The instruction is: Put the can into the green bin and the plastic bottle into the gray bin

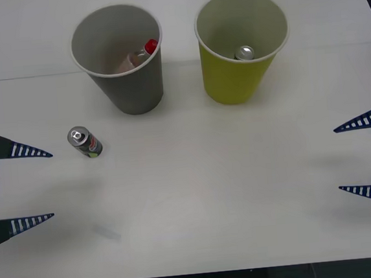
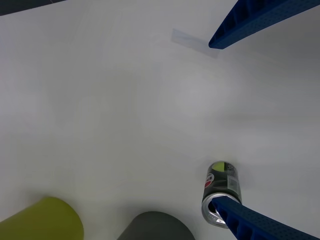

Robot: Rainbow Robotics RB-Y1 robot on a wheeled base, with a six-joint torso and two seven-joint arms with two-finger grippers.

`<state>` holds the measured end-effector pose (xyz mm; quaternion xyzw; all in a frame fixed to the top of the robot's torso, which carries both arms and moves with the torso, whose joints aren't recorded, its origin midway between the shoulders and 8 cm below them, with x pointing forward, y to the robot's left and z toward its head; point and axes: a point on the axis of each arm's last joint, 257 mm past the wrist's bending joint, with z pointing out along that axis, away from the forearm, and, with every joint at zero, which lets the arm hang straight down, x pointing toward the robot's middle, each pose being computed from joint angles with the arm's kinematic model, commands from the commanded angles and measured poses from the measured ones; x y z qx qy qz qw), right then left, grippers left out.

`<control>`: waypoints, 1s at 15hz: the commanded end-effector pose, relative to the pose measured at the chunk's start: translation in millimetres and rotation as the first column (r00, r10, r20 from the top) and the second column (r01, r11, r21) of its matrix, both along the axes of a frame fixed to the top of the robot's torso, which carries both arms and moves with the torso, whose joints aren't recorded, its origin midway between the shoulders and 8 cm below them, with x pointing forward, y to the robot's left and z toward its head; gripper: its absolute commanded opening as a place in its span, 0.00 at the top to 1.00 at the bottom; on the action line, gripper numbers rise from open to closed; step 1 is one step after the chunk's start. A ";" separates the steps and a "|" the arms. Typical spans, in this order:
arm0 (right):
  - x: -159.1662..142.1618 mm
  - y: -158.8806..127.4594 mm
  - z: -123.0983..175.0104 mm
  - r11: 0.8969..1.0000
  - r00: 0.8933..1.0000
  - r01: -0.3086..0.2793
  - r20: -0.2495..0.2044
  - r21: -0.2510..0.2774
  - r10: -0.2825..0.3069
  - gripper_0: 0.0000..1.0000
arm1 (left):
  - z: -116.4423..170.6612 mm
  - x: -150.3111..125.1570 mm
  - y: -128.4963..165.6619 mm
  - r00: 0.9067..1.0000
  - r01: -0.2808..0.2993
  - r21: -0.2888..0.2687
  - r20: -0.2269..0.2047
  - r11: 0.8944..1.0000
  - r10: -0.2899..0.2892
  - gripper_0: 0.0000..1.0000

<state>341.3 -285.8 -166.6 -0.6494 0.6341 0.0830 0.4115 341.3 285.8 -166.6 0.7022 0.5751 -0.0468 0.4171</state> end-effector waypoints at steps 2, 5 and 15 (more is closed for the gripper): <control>0.0 0.0 0.0 1.000 1.000 0.000 0.000 0.000 0.000 0.00 | 1.0 1.3 -2.5 1.000 -0.012 -0.024 0.005 1.000 0.012 0.00; 0.0 0.0 0.0 1.000 1.000 0.000 0.000 0.000 0.000 0.00 | 8.2 -0.7 -7.2 1.000 -0.007 -0.038 0.010 0.999 0.008 0.00; 0.0 0.0 0.0 1.000 1.000 0.000 0.000 0.000 0.000 0.00 | -11.2 -13.9 -34.0 0.970 -0.166 -0.200 -0.210 0.966 0.123 0.00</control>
